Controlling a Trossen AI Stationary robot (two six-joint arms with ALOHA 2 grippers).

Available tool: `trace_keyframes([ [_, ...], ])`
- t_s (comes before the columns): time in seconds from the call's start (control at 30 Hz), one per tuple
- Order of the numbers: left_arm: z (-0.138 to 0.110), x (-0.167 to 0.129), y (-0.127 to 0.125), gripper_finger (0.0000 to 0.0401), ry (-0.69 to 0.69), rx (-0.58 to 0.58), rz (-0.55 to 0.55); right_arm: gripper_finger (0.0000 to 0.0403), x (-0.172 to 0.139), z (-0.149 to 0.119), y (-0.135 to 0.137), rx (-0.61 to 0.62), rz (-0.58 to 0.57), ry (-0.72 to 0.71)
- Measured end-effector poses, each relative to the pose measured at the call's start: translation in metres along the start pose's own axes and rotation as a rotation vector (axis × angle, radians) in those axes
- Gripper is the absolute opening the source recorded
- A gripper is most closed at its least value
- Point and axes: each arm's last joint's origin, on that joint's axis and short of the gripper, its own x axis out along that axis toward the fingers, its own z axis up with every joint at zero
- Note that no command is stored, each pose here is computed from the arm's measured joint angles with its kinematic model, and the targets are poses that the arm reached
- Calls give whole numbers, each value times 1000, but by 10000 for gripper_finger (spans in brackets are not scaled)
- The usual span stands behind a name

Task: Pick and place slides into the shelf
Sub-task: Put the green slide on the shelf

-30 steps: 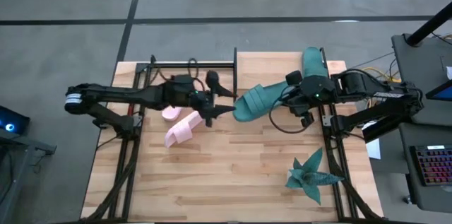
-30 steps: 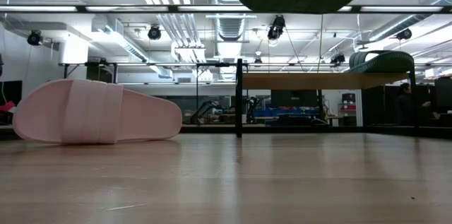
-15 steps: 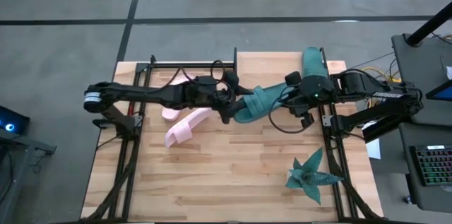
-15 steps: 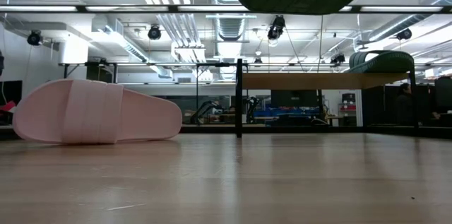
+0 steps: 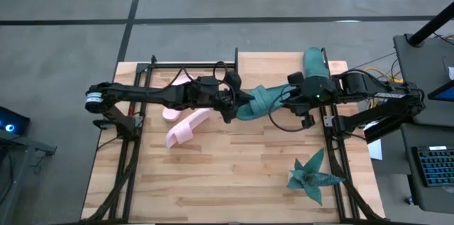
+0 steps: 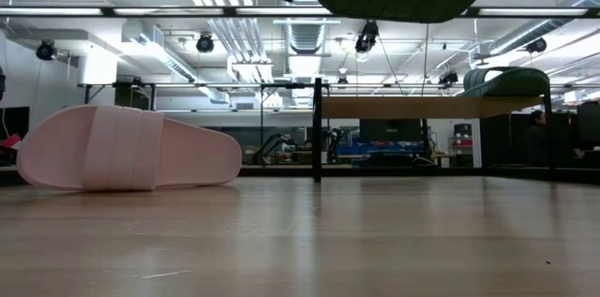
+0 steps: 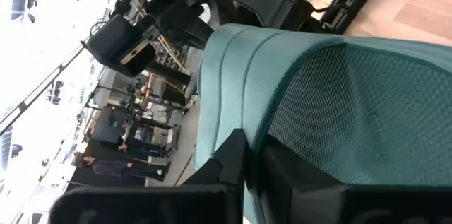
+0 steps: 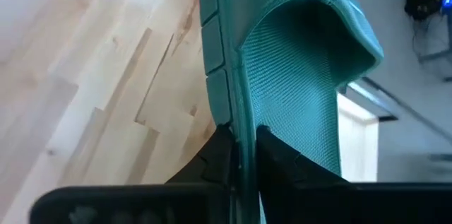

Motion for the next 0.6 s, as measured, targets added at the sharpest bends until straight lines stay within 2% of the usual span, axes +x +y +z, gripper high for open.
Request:
trace_keyframes([
  [0.23, -3, 0, 3, 2, 115, -4, 69, 96, -11, -3, -5, 150, -116, 48],
  [0.33, -3, -1, 2, 1, 145, -3, 75, 120, -18, -7, -4, 180, -125, 74],
  [0.53, -5, -1, 5, 1, 207, -8, 128, 142, -34, -13, -4, 213, -142, 52],
  [0.6, -4, -2, 9, 1, 215, -19, 181, 142, -40, -16, -6, 234, -206, 52],
])
